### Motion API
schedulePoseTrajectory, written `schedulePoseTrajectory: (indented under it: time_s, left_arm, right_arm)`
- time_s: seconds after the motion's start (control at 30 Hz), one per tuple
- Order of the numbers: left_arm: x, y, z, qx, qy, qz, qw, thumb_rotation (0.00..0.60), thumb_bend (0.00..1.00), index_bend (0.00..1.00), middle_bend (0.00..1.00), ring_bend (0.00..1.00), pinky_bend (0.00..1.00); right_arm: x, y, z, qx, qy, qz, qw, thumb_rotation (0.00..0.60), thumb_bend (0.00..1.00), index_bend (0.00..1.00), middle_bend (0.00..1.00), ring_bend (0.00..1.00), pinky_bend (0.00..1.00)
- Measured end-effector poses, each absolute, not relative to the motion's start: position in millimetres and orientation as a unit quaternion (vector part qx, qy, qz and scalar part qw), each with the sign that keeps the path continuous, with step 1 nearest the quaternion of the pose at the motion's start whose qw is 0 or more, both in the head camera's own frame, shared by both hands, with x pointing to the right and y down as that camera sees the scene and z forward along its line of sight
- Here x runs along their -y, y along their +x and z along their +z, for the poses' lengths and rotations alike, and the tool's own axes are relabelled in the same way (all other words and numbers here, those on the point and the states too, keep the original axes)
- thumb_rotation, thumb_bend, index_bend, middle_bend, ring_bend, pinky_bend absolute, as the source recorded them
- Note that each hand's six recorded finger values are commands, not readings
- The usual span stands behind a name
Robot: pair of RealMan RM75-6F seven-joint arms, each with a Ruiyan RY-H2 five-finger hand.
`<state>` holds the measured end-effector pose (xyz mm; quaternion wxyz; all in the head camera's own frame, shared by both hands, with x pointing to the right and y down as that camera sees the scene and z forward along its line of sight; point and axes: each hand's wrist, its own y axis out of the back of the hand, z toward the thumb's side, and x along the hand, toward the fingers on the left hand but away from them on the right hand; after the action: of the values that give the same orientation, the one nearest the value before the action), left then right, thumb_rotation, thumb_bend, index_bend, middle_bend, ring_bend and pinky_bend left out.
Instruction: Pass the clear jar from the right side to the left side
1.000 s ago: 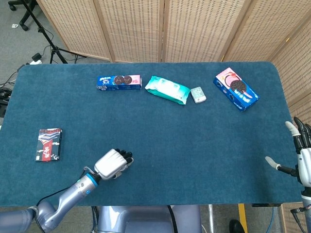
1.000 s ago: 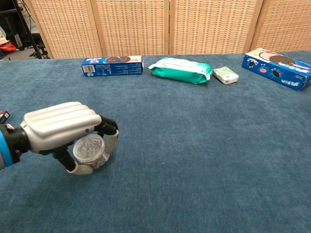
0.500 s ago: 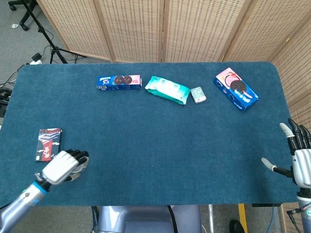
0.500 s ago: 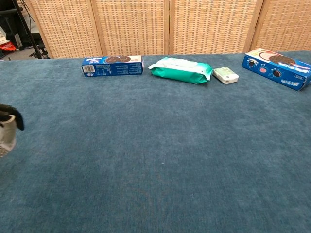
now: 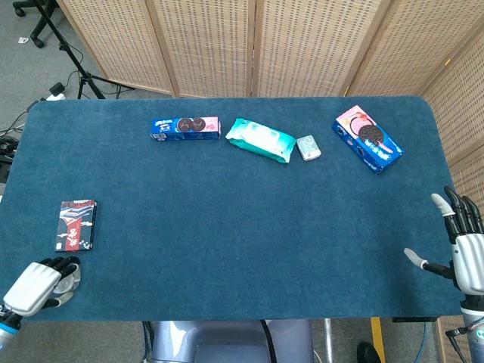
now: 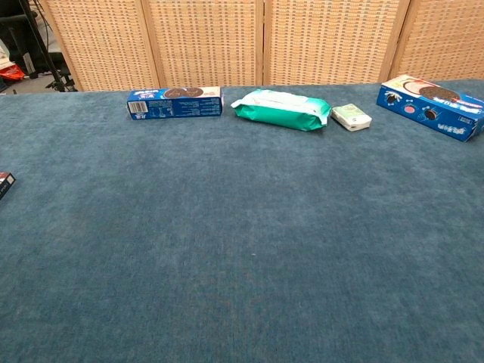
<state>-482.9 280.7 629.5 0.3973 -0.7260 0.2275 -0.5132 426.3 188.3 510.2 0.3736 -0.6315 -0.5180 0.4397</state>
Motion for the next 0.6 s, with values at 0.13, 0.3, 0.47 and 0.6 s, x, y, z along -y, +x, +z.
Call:
schedulePoseTrajectory:
  time_s: [0.13,0.3,0.47,0.6]
  left_arm:
    - [-279.2,-489.4,632.2,-0.242,-0.713,-0.522,0.402,0.6,0.46,0.59,0.4,0.43,0.57]
    - [-273.1,-497.1,638.3,-0.241,-0.686,-0.547,0.414,0.6,0.46,0.59,0.4,0.43,0.57]
    - [-267.4,-500.4,646.2,-0.235,-0.676,-0.565,0.412,0.6,0.46,0.59,0.4,0.43,0.57]
    - [-265.4,-502.0,652.2,-0.231,-0.671,-0.575,0.406,0.6,0.38,0.48,0.31,0.34,0.56]
  right_arm:
    - [-189.4,426.0,508.4,0.519,-0.633,0.437,0.374,0.6,0.0,0.07,0.0,0.0,0.0]
    - [-189.5,427.5,506.7,0.521,-0.633,0.435,0.372,0.6,0.0,0.07,0.0,0.0,0.0]
    - [-188.3,429.3,507.7,0.521,-0.629,0.44,0.373,0.6,0.0,0.07,0.0,0.0,0.0]
    - [-188.2,428.0,509.8,0.518,-0.63,0.442,0.373,0.6,0.0,0.07,0.0,0.0,0.0]
